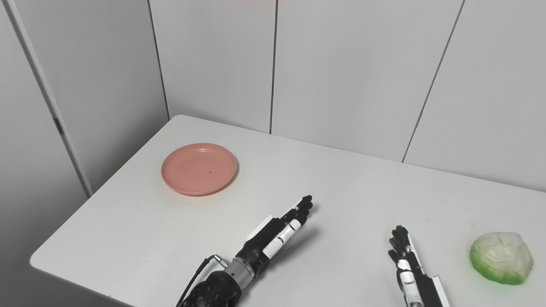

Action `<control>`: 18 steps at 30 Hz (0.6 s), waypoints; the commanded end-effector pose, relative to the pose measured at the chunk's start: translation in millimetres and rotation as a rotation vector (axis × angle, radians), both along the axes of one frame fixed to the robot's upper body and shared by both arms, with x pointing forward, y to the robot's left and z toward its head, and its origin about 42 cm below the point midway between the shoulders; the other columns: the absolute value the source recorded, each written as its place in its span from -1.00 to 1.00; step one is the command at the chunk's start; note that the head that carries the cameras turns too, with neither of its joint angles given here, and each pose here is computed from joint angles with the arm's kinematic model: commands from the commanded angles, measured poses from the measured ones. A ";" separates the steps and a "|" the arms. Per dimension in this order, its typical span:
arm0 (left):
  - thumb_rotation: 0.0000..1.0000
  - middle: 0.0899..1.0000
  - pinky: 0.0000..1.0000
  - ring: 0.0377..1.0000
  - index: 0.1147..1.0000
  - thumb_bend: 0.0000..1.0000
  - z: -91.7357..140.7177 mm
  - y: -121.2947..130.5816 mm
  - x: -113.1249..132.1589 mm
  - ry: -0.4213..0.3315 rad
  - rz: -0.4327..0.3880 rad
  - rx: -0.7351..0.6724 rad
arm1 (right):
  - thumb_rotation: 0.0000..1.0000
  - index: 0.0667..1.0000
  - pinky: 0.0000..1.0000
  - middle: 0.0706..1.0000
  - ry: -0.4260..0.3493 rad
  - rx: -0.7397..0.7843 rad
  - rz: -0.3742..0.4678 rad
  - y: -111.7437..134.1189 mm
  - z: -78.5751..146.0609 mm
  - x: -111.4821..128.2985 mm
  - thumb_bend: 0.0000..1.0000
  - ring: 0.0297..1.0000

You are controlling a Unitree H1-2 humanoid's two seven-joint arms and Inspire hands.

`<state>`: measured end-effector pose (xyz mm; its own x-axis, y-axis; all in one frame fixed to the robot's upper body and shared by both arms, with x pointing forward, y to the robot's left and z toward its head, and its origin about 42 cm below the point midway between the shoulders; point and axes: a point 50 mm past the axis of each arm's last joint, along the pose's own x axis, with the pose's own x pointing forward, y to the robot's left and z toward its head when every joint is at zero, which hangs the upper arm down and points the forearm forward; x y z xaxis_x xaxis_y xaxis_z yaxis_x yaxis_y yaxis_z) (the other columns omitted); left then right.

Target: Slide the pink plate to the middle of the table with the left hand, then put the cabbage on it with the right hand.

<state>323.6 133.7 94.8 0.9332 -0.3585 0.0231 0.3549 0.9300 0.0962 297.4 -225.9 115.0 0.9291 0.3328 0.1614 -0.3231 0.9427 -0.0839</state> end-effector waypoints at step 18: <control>1.00 1.00 1.00 1.00 1.00 0.01 -18.2 8.6 -6.3 0.115 0.056 -0.023 | 1.00 1.00 1.00 1.00 0.104 -0.042 -0.046 -2.4 -27.9 6.5 -0.70 1.00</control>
